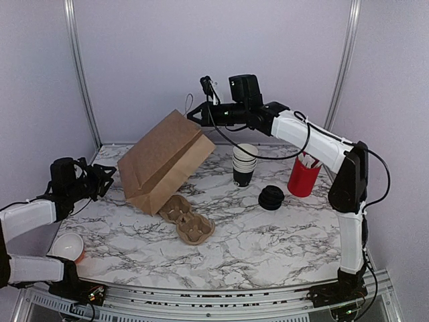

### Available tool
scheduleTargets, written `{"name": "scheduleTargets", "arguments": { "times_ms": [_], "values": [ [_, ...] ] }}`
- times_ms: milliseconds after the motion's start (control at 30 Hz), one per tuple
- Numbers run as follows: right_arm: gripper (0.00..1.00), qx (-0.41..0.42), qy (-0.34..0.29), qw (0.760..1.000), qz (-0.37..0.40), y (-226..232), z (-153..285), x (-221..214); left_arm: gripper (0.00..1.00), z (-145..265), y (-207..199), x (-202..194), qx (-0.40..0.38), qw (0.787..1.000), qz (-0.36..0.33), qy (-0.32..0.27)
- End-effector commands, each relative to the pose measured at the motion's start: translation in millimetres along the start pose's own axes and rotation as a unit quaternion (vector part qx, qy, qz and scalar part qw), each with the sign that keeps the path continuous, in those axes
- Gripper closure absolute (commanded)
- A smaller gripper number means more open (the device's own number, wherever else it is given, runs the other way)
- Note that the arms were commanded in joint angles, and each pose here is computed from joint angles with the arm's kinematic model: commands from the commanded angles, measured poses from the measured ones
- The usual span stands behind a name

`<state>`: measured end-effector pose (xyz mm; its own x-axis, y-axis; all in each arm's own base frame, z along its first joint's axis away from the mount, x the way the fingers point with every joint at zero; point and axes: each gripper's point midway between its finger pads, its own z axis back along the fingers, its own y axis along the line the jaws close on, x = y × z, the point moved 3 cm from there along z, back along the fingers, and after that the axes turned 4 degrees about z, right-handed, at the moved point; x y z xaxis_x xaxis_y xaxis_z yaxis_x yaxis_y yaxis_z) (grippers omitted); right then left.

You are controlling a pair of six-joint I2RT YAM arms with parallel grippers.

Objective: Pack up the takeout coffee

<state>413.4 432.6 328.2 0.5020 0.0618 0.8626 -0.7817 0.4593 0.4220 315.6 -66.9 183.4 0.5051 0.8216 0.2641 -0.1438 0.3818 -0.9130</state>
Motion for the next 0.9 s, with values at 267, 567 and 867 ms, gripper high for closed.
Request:
{"name": "scheduleTargets", "arguments": {
  "times_ms": [267,567,867],
  "values": [
    [1.00,-0.089,-0.092,0.978,0.166,32.7,44.5,94.1,0.38,-68.0,-44.2,-6.8,-0.029,0.999,-0.042,0.011],
    [0.49,-0.155,0.031,0.982,0.102,-8.8,66.5,-12.9,0.29,-42.0,-28.5,-23.2,0.026,0.994,-0.103,0.017],
    [0.00,-0.146,0.024,0.988,-0.038,-53.6,117.9,-109.3,0.29,-25.5,-11.0,-49.0,0.080,0.986,-0.140,0.043]
  ]
}}
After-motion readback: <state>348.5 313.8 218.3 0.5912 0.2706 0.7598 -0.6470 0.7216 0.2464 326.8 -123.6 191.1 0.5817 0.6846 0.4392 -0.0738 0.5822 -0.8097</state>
